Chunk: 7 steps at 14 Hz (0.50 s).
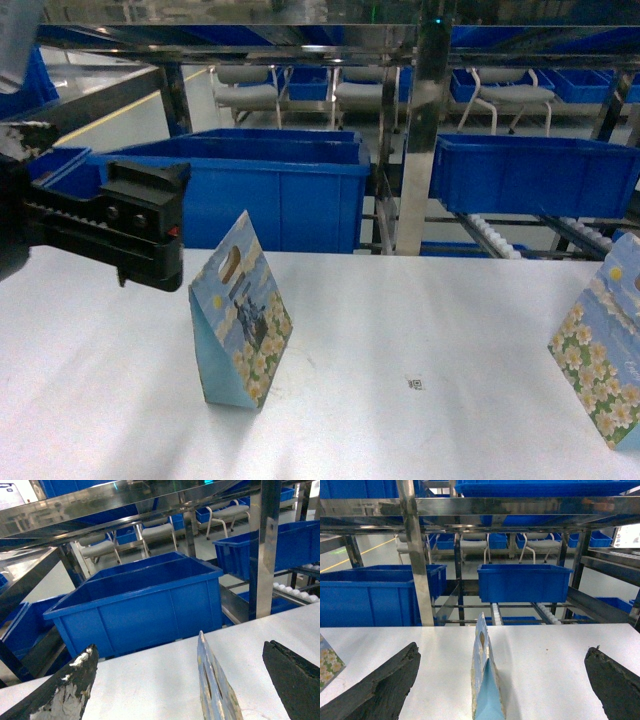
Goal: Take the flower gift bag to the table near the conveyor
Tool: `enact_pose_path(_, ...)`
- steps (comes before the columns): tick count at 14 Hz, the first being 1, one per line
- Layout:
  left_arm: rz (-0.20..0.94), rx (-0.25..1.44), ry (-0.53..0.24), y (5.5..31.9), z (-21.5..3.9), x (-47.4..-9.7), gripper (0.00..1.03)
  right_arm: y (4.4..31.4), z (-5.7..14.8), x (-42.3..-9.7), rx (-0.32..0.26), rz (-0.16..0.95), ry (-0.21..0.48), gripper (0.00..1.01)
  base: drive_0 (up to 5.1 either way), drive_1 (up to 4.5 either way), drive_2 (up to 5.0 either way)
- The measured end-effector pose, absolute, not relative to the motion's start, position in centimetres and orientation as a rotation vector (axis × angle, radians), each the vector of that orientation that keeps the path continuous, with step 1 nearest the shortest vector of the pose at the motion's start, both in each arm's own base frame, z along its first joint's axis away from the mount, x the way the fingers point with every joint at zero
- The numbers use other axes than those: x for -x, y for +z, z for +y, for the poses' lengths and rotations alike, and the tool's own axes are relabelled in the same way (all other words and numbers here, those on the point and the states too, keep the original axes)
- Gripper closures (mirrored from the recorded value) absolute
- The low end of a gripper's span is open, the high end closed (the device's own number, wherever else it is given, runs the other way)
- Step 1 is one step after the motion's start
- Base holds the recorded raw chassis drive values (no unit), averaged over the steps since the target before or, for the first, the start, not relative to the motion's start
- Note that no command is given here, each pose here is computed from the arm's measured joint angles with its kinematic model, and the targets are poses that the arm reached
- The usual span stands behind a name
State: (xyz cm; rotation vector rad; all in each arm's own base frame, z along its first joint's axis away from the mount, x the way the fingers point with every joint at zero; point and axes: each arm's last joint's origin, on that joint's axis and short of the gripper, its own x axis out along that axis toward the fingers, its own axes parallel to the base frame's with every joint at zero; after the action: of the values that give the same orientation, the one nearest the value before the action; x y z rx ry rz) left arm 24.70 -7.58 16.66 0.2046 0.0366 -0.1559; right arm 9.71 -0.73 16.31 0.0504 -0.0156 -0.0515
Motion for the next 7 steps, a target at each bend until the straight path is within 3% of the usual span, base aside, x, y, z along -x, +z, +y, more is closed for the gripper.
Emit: enact_pose_path(7, 0.021, -0.081, -0.117, 17.5, -1.1, -17.1, 0.05, 16.3, -0.7, -9.7, -0.050, -0.016, -0.052, 0.03, 0.0, 0.00, 0.0)
